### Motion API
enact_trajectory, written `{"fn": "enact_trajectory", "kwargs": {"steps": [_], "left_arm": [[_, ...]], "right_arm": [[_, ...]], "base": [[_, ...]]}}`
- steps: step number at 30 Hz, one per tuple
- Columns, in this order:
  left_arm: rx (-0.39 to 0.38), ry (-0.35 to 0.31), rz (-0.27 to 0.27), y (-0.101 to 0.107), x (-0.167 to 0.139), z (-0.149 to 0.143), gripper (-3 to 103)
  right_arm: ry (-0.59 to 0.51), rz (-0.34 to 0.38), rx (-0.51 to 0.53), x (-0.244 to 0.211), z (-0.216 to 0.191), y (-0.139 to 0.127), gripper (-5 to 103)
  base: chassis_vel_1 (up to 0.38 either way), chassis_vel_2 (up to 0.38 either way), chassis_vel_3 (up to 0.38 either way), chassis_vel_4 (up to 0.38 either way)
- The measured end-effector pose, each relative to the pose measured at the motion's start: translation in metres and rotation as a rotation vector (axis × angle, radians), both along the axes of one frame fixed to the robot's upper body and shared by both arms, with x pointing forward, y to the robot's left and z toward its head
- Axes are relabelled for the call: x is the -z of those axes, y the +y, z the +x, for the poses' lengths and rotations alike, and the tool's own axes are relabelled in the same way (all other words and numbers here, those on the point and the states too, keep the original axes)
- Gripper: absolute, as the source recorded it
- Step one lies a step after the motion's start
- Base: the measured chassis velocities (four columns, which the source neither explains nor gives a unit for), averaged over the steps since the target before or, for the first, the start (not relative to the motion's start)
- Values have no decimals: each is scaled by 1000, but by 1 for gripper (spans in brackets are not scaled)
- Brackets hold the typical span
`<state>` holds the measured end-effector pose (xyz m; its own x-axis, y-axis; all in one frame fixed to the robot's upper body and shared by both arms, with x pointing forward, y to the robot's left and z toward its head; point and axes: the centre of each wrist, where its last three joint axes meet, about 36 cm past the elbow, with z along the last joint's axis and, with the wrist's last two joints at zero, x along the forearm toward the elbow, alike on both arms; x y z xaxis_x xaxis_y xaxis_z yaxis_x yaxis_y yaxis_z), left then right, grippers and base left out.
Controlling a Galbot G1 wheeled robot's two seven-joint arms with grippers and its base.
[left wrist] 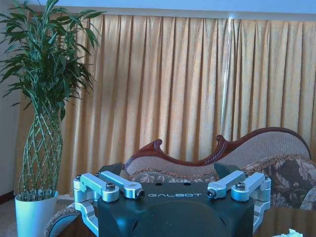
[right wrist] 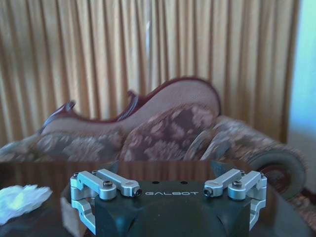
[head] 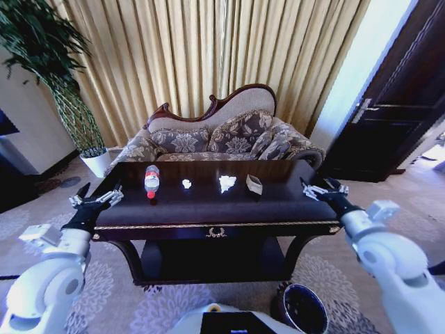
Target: Move to the front of the table and place the trash on the table into the trash bin.
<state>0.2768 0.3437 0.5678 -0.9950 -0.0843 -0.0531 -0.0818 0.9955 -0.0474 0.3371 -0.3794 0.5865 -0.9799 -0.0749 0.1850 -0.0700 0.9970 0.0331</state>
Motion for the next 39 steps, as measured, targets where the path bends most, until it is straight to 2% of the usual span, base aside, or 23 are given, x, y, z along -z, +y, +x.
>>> {"fn": "enact_trajectory", "kwargs": {"steps": [11, 17, 25, 32, 39], "left_arm": [[-7, 19, 6, 3, 0, 0, 100], [-10, 23, 4, 3, 2, 1, 100], [1, 27, -4, -3, 3, -1, 100], [3, 40, 0, -7, 7, -3, 100], [13, 47, 4, -13, 11, -3, 100]], "right_arm": [[180, -27, -107, -20, 44, 6, 100], [250, -1, -141, -21, 50, 3, 100], [245, 8, -239, -16, 59, -2, 100], [231, -21, -232, -5, 66, -1, 100], [235, -82, -217, 25, 72, 2, 100]], "base": [[0, 0, 0, 0], [0, 0, 0, 0], [0, 0, 0, 0], [0, 0, 0, 0], [0, 0, 0, 0]]}}
